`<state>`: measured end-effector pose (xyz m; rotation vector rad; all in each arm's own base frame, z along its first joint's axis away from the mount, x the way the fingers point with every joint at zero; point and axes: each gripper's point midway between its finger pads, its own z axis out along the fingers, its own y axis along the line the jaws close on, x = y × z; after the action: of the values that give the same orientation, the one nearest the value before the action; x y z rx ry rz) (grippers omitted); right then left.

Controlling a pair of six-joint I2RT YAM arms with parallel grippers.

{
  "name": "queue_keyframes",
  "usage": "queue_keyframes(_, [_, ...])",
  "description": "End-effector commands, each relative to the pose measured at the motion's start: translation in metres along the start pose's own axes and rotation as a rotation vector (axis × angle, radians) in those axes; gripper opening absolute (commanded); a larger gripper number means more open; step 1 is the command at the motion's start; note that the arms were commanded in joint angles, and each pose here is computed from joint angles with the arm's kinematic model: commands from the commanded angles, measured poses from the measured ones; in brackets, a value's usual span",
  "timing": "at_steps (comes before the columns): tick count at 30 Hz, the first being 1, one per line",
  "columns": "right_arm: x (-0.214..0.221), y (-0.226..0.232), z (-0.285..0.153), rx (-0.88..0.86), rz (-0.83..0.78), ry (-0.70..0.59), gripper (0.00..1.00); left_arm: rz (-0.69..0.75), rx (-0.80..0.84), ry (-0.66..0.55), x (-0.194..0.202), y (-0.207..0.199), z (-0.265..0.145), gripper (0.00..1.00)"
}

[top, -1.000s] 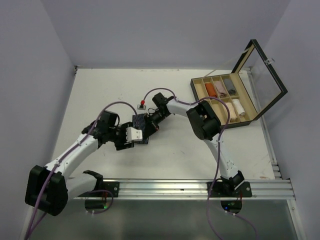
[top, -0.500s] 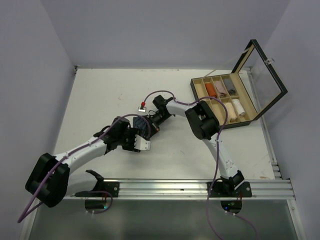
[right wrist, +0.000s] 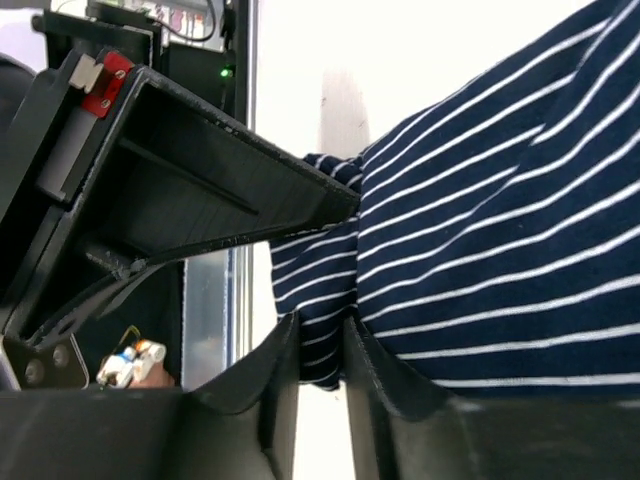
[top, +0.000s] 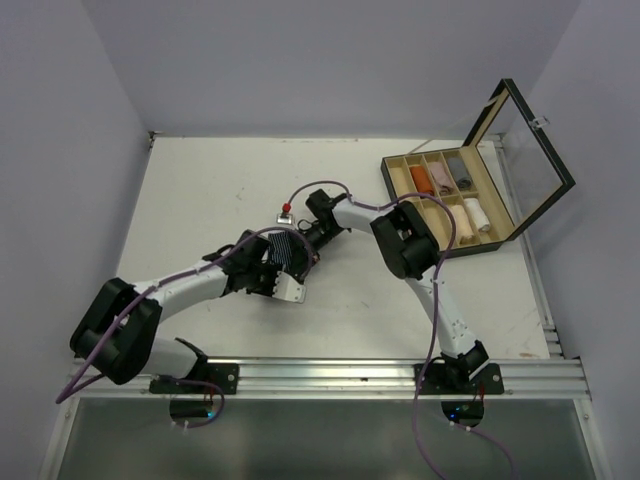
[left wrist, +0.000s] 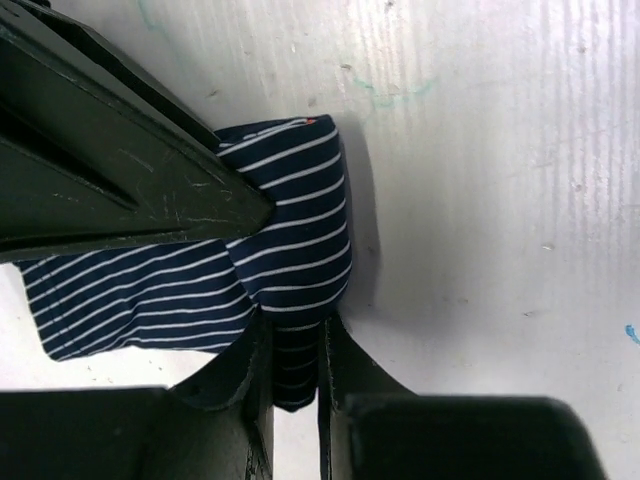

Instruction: Roll the underwear

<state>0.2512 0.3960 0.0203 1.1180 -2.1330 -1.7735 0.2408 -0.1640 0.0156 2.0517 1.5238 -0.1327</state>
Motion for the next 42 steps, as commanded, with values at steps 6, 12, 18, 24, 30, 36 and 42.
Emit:
queue_keyframes(6, [-0.017,-0.031,-0.085,0.441,-0.152,-0.038,0.45,-0.191,0.408,0.003,-0.001,-0.068,0.007,0.02])
queue_keyframes(12, [-0.025,0.011,-0.168,0.636,-0.344,-0.142,0.46,-0.424,0.61,-0.014,0.002,-0.075,0.006,0.03])
queue_keyframes(18, [-0.018,0.065,-0.18,0.68,-0.531,-0.233,0.45,-0.607,0.744,-0.068,0.018,-0.052,0.01,0.09])
queue_keyframes(24, [-0.002,0.081,-0.13,0.731,-0.794,-0.11,0.47,-0.71,0.866,-0.089,0.025,-0.033,0.02,0.11])
queue_keyframes(30, [-0.005,0.071,-0.082,0.703,-1.025,0.002,0.62,-0.761,0.909,-0.092,0.026,-0.023,0.028,0.13])
queue_keyframes(36, [-0.02,0.063,-0.053,0.64,-1.221,0.07,0.62,-0.78,0.912,-0.093,0.024,-0.022,0.03,0.14])
queue_keyframes(42, [-0.005,0.058,-0.025,0.544,-1.307,0.146,0.61,-0.789,0.911,-0.092,0.024,-0.023,0.029,0.16])
